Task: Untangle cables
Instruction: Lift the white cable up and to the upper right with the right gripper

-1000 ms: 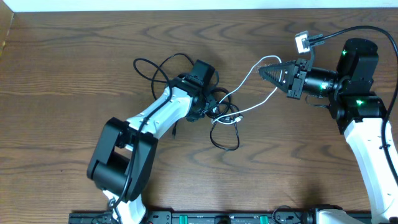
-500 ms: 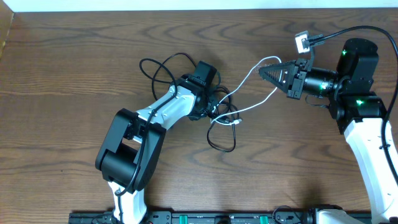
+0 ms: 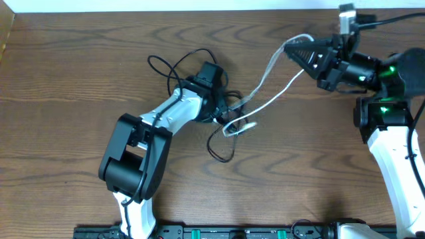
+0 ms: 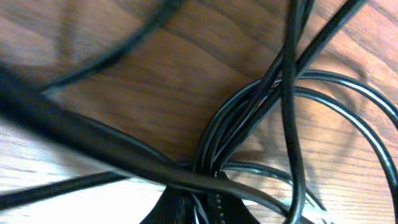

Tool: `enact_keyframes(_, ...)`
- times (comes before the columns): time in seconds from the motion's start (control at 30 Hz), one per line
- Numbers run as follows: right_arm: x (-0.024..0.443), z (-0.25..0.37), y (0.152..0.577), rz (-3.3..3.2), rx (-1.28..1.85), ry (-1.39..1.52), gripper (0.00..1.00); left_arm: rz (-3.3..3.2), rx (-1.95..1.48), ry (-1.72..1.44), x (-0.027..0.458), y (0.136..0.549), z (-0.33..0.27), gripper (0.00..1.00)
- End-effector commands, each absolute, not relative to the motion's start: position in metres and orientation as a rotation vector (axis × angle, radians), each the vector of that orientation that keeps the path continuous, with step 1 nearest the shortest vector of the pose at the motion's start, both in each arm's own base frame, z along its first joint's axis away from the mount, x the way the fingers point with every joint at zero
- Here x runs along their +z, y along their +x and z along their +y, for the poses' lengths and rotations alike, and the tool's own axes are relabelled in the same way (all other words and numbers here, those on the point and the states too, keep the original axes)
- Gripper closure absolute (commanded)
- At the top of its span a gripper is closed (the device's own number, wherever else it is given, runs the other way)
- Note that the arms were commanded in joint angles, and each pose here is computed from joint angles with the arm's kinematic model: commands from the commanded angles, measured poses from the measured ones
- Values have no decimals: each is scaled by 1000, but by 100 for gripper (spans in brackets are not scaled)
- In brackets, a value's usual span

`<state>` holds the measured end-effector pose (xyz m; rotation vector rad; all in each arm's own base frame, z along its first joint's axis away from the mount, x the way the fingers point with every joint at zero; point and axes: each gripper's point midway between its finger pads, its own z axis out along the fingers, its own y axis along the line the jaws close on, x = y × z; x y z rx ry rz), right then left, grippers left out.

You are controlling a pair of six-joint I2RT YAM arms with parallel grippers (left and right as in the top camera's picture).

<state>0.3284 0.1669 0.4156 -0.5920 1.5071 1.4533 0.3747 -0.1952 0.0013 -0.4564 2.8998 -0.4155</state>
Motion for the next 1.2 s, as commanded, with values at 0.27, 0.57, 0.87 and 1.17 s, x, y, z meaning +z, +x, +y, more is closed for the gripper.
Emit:
enact_keyframes(0.27, 432, 152, 331, 1543, 1542, -434, 99, 2952, -288, -456, -23, 370, -167, 93)
enact_keyframes(0.57, 466, 95, 351, 1447, 1373, -302, 99, 2976, -376, -369, -19, 368, -172, 93)
enact_keyframes(0.87, 467, 99, 331, 1462, 1326, -493, 99, 2927, -512, -139, 18, 372, -179, 93)
enact_keyframes(1.17, 474, 100, 326, 1401, 1265, -562, 99, 2753, -687, 270, 87, 365, -199, 93)
